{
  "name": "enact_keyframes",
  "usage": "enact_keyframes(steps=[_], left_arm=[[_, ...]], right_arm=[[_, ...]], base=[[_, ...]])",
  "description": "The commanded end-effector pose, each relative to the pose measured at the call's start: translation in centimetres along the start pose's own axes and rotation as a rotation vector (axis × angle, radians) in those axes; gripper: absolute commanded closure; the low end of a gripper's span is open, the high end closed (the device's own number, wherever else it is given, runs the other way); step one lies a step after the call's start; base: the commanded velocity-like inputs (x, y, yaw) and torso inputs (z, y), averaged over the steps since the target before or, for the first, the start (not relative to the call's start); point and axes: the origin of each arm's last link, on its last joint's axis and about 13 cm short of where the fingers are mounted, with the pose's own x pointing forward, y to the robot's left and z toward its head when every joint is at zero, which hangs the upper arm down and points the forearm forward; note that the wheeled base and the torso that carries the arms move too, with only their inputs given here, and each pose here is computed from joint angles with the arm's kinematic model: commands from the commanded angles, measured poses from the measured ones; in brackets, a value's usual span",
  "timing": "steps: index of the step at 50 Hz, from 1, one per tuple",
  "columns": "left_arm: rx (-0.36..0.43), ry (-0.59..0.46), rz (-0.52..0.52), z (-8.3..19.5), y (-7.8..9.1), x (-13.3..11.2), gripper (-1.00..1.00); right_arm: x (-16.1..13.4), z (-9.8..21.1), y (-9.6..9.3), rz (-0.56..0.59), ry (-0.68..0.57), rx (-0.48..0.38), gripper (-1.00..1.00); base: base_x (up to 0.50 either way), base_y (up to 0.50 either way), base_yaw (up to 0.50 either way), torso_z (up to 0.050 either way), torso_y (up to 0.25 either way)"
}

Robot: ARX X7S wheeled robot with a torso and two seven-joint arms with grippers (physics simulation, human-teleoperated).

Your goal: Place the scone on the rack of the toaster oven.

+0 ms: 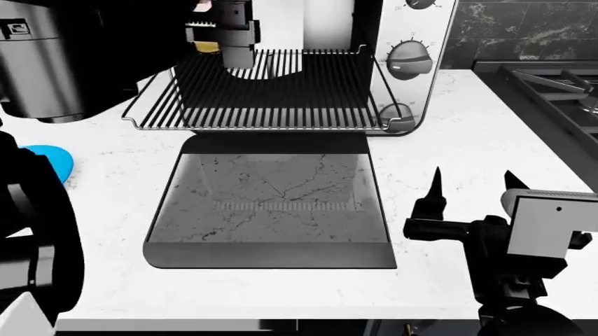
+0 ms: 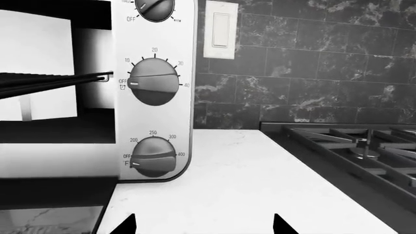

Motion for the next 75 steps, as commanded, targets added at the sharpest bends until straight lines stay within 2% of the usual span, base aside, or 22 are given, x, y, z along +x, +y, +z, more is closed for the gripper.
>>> enact_keyframes(steps=[1, 22, 38, 39, 56, 63, 66, 67, 68, 69, 71, 75], left_arm=[[-0.003, 0.025, -0.026, -0.7, -1.1, 0.4, 1.00], [0.002, 0.108, -0.018, -2.7, -1.7, 1.7, 1.00], [-0.008, 0.134, -0.014, -2.9, -1.8, 1.8, 1.00], [-0.012, 0.138, -0.015, -3.0, -1.7, 1.9, -1.00], [-0.060, 0.106, -0.032, -2.0, -1.7, 1.3, -1.00], [-0.102, 0.021, -0.055, -0.6, -1.4, 0.3, -1.00], [-0.074, -0.047, -0.088, -0.7, -1.4, -0.2, -1.00], [-0.106, -0.101, -0.100, -0.9, -1.3, -0.4, -1.00], [-0.095, -0.101, -0.090, -1.0, -1.2, -0.3, -1.00], [-0.140, -0.080, -0.081, -1.3, -1.0, -0.2, -1.00], [-0.171, -0.101, -0.113, -1.5, -0.9, -0.5, -1.00], [-0.169, -0.160, -0.064, -1.6, -0.2, -0.4, -1.00]], right_arm=[[0.0, -0.1, 0.0, 0.002, 0.002, 0.004, -1.00], [0.0, -0.1, 0.0, 0.004, -0.002, 0.008, -1.00], [0.0, -0.2, 0.0, 0.007, -0.002, 0.014, -1.00], [0.0, -0.2, 0.0, 0.007, -0.001, 0.014, -1.00], [-0.2, -0.4, -0.1, 0.005, 0.001, 0.017, -1.00], [-0.2, -0.3, 0.0, 0.005, -0.001, 0.017, -1.00], [-0.3, -0.3, -0.1, 0.002, -0.004, 0.016, -1.00], [-0.3, -0.2, -0.2, 0.000, -0.006, 0.016, -1.00], [-0.3, -0.3, -0.2, -0.002, -0.006, 0.015, -1.00], [-0.3, -0.2, -0.2, -0.002, -0.007, 0.015, -1.00], [-0.3, -0.2, -0.2, -0.003, -0.008, 0.015, -1.00], [-0.3, 0.1, -0.2, -0.007, -0.016, 0.007, -1.00]], base=[[0.00, 0.00, 0.00, 0.000, 0.000], [0.00, 0.00, 0.00, 0.000, 0.000], [0.00, 0.00, 0.00, 0.000, 0.000], [0.00, 0.00, 0.00, 0.000, 0.000], [0.00, 0.00, 0.00, 0.000, 0.000], [0.00, 0.00, 0.00, 0.000, 0.000], [0.00, 0.00, 0.00, 0.000, 0.000], [0.00, 0.00, 0.00, 0.000, 0.000], [0.00, 0.00, 0.00, 0.000, 0.000], [0.00, 0.00, 0.00, 0.000, 0.000], [0.00, 0.00, 0.00, 0.000, 0.000], [0.00, 0.00, 0.00, 0.000, 0.000]])
